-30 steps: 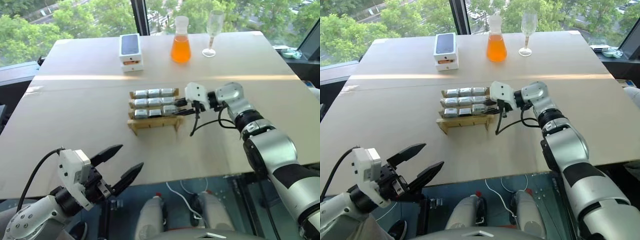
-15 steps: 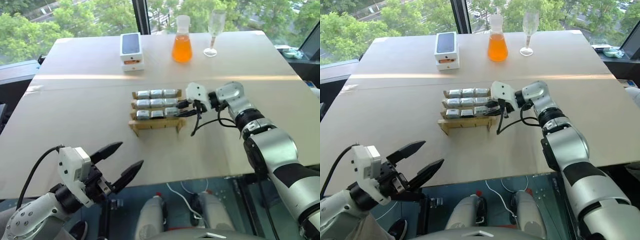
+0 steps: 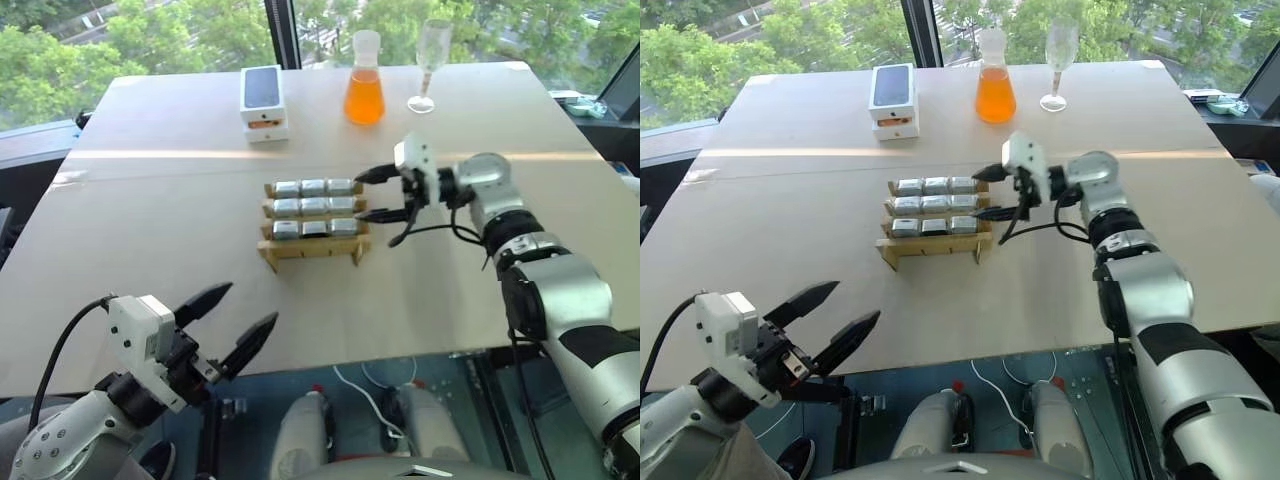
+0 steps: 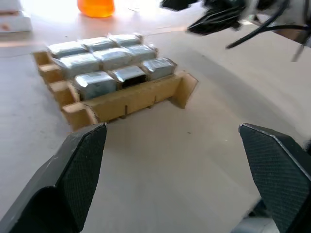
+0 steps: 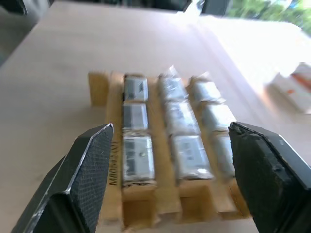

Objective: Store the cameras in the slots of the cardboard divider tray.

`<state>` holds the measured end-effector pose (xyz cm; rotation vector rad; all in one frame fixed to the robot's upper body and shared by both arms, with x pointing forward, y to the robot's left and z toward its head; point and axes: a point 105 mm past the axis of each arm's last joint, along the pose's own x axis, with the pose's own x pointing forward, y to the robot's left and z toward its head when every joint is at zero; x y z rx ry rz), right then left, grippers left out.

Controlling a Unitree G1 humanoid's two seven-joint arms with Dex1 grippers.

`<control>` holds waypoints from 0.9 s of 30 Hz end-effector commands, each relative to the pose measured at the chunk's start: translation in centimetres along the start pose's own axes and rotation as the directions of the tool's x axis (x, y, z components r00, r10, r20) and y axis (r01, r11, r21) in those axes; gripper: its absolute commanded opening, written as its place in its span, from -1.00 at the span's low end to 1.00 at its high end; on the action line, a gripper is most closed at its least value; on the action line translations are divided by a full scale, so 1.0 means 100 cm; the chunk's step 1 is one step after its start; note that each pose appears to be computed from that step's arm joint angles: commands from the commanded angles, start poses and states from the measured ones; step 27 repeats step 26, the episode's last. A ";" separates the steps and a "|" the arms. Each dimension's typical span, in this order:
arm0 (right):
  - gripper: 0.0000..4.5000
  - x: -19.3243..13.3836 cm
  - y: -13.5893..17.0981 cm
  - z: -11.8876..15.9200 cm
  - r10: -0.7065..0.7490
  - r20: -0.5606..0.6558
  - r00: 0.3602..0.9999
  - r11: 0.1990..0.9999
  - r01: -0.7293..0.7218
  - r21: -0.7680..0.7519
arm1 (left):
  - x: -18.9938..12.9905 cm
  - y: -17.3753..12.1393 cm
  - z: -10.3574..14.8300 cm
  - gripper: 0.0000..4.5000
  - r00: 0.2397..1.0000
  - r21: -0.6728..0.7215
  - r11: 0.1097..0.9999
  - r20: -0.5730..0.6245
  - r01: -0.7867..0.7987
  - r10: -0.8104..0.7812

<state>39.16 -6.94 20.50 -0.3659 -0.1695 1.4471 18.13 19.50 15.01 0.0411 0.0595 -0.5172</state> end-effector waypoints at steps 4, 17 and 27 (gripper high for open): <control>0.67 -0.081 0.037 -0.045 -0.244 -0.011 0.970 0.959 0.243 0.147 | 0.010 0.008 -0.027 1.00 0.999 0.033 0.999 -0.040 -0.027 0.028; 0.67 -0.141 0.121 -0.089 -0.563 -0.214 0.798 0.790 0.596 0.144 | 0.025 0.032 -0.054 1.00 0.994 0.117 0.993 -0.113 0.022 -0.009; 0.67 -0.152 0.139 -0.091 -0.647 -0.231 0.726 0.710 0.685 0.163 | 0.036 0.031 -0.057 1.00 0.994 0.136 0.989 -0.104 0.056 -0.042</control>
